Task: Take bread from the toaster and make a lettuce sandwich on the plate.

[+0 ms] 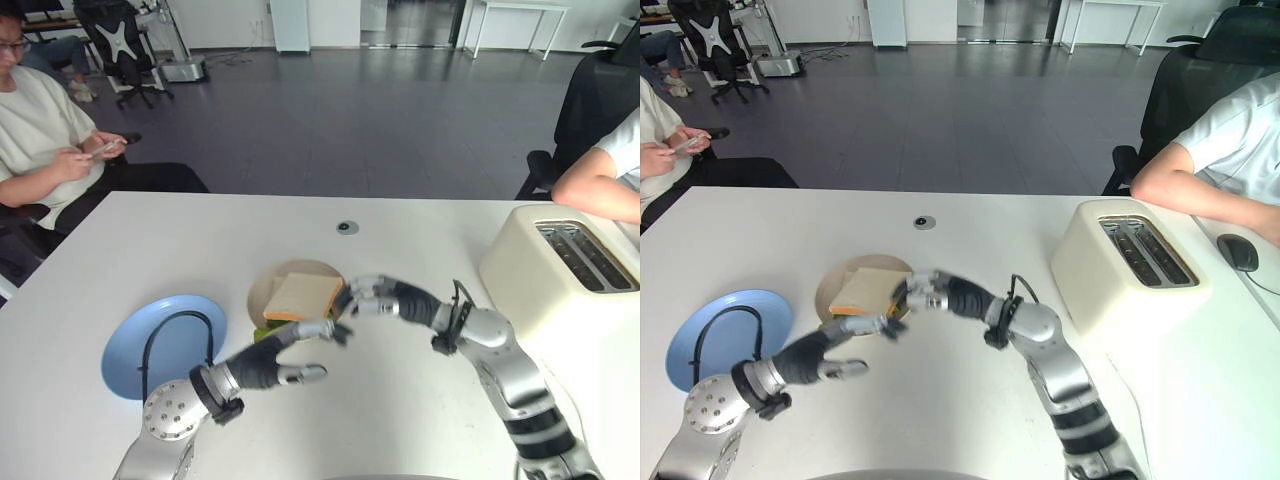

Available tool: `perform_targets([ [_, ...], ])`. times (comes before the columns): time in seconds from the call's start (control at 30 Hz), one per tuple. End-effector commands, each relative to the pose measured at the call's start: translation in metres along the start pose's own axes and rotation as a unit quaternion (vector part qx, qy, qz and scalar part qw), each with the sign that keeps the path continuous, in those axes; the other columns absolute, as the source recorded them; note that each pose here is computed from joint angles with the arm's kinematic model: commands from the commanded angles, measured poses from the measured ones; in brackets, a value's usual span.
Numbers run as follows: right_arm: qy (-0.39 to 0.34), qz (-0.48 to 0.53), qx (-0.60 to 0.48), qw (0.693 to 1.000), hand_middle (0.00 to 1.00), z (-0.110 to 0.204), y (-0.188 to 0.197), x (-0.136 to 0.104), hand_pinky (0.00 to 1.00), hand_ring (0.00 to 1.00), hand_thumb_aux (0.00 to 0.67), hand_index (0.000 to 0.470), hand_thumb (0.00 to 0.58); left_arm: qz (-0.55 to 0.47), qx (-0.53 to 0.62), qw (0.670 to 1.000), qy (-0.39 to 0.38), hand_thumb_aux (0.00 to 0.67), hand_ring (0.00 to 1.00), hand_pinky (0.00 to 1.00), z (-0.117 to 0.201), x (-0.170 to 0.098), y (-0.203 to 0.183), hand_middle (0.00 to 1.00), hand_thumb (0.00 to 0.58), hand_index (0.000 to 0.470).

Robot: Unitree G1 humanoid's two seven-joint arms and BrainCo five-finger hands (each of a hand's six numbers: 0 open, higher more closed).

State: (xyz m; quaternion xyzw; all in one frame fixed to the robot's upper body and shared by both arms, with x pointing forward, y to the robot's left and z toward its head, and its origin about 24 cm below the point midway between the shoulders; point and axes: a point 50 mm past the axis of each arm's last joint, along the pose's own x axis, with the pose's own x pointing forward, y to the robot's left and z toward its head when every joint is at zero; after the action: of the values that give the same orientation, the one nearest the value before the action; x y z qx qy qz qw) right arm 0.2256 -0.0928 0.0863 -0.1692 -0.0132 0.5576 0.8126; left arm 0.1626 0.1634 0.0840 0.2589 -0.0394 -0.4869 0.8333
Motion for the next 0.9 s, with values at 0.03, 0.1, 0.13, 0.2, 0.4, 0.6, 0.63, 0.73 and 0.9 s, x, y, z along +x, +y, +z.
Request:
perform_targets([
  [0.03, 0.052, 0.076, -0.071, 0.993, 1.0, -0.012, 0.025, 0.01, 1.0, 1.0, 0.67, 0.47, 0.58, -0.091, 0.055, 0.988, 0.107, 0.67, 1.0, 1.0, -0.015, -0.007, -0.011, 1.0, 0.58, 0.47],
  [0.1, 0.071, 0.088, -0.098, 0.989, 1.0, -0.018, 0.033, 0.018, 1.0, 1.0, 0.67, 0.47, 0.58, -0.098, 0.083, 0.98, 0.149, 0.67, 1.0, 1.0, -0.022, -0.01, -0.007, 1.0, 0.58, 0.47],
  [0.13, 0.087, 0.088, -0.116, 0.985, 1.0, -0.022, 0.037, 0.023, 1.0, 1.0, 0.67, 0.47, 0.58, -0.097, 0.099, 0.975, 0.176, 0.67, 1.0, 1.0, -0.029, -0.011, -0.004, 1.0, 0.58, 0.47],
  [0.2, 0.114, 0.078, -0.137, 0.981, 1.0, -0.03, 0.041, 0.036, 1.0, 1.0, 0.67, 0.47, 0.58, -0.085, 0.128, 0.962, 0.225, 0.67, 1.0, 1.0, -0.045, -0.01, 0.003, 1.0, 0.58, 0.47],
  [0.4, 0.171, -0.011, -0.182, 0.968, 1.0, -0.045, 0.031, 0.085, 1.0, 1.0, 0.67, 0.47, 0.58, 0.009, 0.218, 0.923, 0.319, 0.67, 1.0, 1.0, -0.078, 0.012, 0.04, 1.0, 0.58, 0.47],
  [0.6, 0.231, -0.127, -0.196, 0.945, 1.0, -0.067, 0.0, 0.12, 1.0, 1.0, 0.67, 0.47, 0.58, 0.051, 0.304, 0.893, 0.327, 0.67, 1.0, 1.0, -0.085, 0.052, 0.084, 1.0, 0.58, 0.47],
  [0.63, 0.24, -0.143, -0.203, 0.939, 1.0, -0.07, -0.005, 0.123, 1.0, 1.0, 0.67, 0.47, 0.58, 0.057, 0.312, 0.891, 0.326, 0.67, 1.0, 1.0, -0.085, 0.058, 0.09, 1.0, 0.58, 0.47],
  [0.73, 0.259, -0.191, -0.237, 0.917, 1.0, -0.074, -0.023, 0.128, 1.0, 1.0, 0.67, 0.47, 0.58, 0.07, 0.322, 0.886, 0.327, 0.67, 1.0, 1.0, -0.089, 0.077, 0.107, 1.0, 0.58, 0.47],
  [0.9, 0.261, -0.245, -0.282, 0.89, 1.0, -0.065, -0.044, 0.137, 1.0, 1.0, 0.67, 0.47, 0.58, 0.089, 0.34, 0.874, 0.337, 0.67, 1.0, 1.0, -0.097, 0.109, 0.13, 1.0, 0.58, 0.47],
])
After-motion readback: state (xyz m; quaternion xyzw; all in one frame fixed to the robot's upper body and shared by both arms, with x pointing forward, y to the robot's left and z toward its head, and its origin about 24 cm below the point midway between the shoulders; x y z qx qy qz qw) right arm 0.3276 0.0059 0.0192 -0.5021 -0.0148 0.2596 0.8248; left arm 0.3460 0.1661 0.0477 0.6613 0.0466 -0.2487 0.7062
